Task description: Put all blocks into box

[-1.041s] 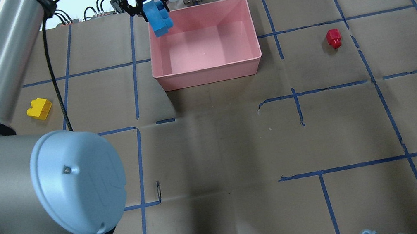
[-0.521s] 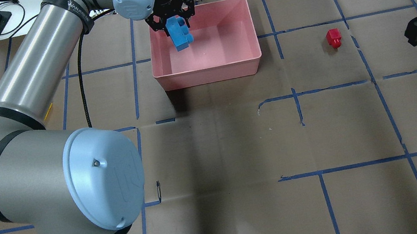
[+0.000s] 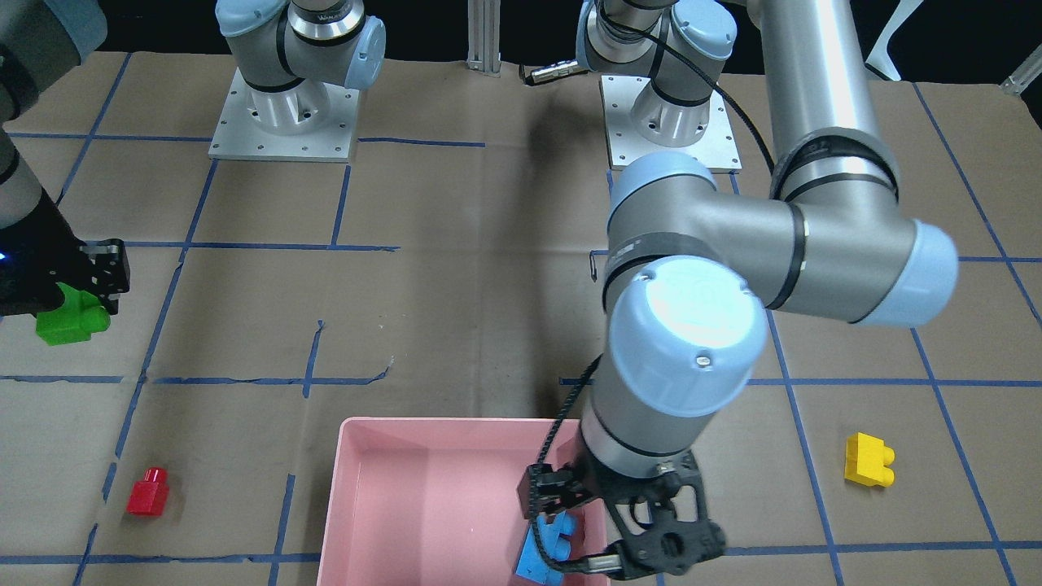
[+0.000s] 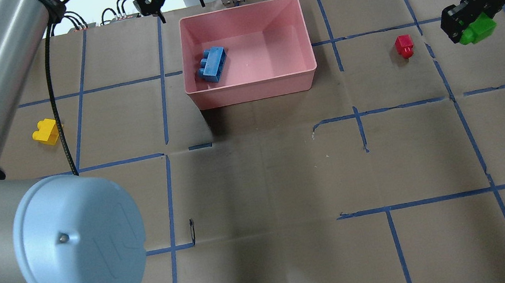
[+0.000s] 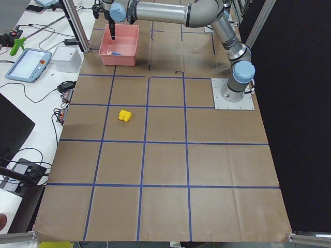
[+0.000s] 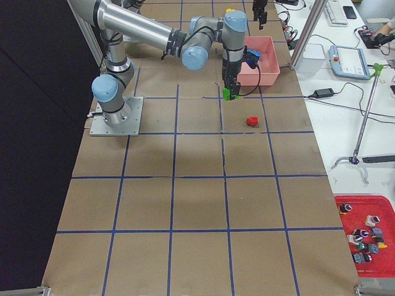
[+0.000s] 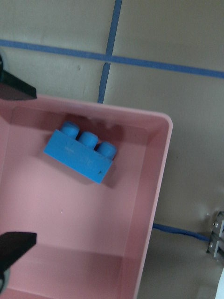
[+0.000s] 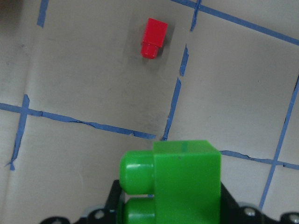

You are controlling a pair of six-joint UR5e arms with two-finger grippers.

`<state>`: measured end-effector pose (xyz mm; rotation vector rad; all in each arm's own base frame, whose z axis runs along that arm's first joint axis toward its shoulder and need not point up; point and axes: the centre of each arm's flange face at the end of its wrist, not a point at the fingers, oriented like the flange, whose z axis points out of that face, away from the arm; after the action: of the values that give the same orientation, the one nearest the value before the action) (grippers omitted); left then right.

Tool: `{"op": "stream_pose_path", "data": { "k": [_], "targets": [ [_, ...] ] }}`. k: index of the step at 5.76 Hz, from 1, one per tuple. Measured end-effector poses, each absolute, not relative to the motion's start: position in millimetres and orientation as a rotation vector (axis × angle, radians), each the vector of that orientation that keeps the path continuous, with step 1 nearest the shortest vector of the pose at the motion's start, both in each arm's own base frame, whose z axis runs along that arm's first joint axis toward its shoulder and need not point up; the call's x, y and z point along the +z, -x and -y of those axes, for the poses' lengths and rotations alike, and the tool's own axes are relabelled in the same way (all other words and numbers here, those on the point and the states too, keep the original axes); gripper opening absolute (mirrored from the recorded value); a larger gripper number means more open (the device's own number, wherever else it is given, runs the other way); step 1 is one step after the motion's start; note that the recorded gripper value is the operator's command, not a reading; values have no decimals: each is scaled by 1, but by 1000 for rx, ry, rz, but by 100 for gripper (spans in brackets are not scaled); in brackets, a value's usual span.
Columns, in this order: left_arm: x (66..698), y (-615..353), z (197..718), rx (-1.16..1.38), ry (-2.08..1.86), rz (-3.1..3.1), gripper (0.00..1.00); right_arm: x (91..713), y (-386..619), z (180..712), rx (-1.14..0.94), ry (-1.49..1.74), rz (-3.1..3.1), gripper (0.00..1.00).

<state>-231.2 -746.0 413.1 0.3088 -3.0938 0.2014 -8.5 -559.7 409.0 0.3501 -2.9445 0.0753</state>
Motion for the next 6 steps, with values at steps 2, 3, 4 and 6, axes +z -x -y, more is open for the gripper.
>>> {"op": "stream_pose_path", "data": {
  "k": [2,3,4,6],
  "targets": [
    [463,102,735,148,-210,3137,99,425,-63,563,169,-221,2971,5],
    [471,42,728,126,-121,3153,99,431,-111,565,231,-166,3025,5],
    [471,-15,722,105,-24,3161,99,432,-163,572,283,-171,3100,5],
    [450,-136,715,55,276,3147,99,400,-257,625,315,-339,3144,5]
  ]
}}
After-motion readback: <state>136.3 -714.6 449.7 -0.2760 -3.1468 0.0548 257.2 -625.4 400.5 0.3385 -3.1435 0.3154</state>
